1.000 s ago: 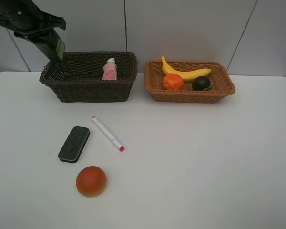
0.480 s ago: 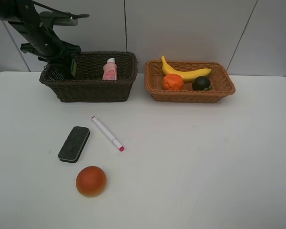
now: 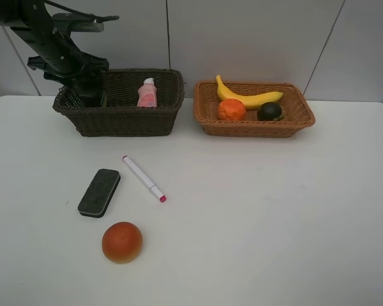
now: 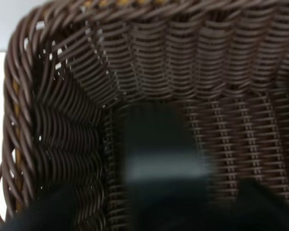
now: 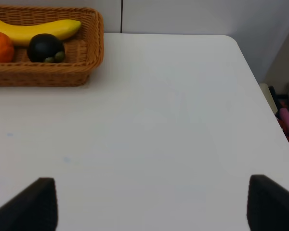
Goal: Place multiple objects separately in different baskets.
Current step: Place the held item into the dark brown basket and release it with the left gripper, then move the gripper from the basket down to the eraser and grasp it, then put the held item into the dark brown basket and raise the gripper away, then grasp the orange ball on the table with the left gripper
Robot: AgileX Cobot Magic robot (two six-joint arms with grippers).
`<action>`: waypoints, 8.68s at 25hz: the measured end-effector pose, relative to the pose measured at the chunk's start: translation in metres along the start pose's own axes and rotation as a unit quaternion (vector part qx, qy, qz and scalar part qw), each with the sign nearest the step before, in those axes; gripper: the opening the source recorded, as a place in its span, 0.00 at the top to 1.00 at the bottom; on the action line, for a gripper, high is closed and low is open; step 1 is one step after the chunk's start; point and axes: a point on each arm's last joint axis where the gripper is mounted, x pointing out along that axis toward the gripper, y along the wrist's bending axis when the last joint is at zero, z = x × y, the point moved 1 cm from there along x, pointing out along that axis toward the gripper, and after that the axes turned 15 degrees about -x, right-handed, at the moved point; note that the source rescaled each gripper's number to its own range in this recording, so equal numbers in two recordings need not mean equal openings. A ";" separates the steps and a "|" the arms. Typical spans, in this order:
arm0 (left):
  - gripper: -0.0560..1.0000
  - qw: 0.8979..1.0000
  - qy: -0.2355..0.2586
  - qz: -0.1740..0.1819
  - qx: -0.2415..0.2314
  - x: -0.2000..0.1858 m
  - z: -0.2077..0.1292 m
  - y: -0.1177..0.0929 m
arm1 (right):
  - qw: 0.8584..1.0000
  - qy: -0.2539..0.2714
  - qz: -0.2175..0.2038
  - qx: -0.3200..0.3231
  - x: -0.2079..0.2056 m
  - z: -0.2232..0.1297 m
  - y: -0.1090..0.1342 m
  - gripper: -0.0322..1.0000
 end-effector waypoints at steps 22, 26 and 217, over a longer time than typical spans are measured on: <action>0.00 0.999 0.038 -0.024 0.029 -0.091 -0.008 -0.043 | 1.000 0.000 0.000 0.000 0.000 0.000 0.000 0.02; 0.00 0.995 0.085 -0.023 0.043 -0.118 -0.027 -0.064 | 1.000 0.000 0.000 0.000 0.000 0.000 0.000 0.02; 0.00 0.983 0.093 -0.039 0.151 -0.186 -0.040 -0.155 | 1.000 -0.001 0.001 0.001 0.000 0.000 0.000 0.02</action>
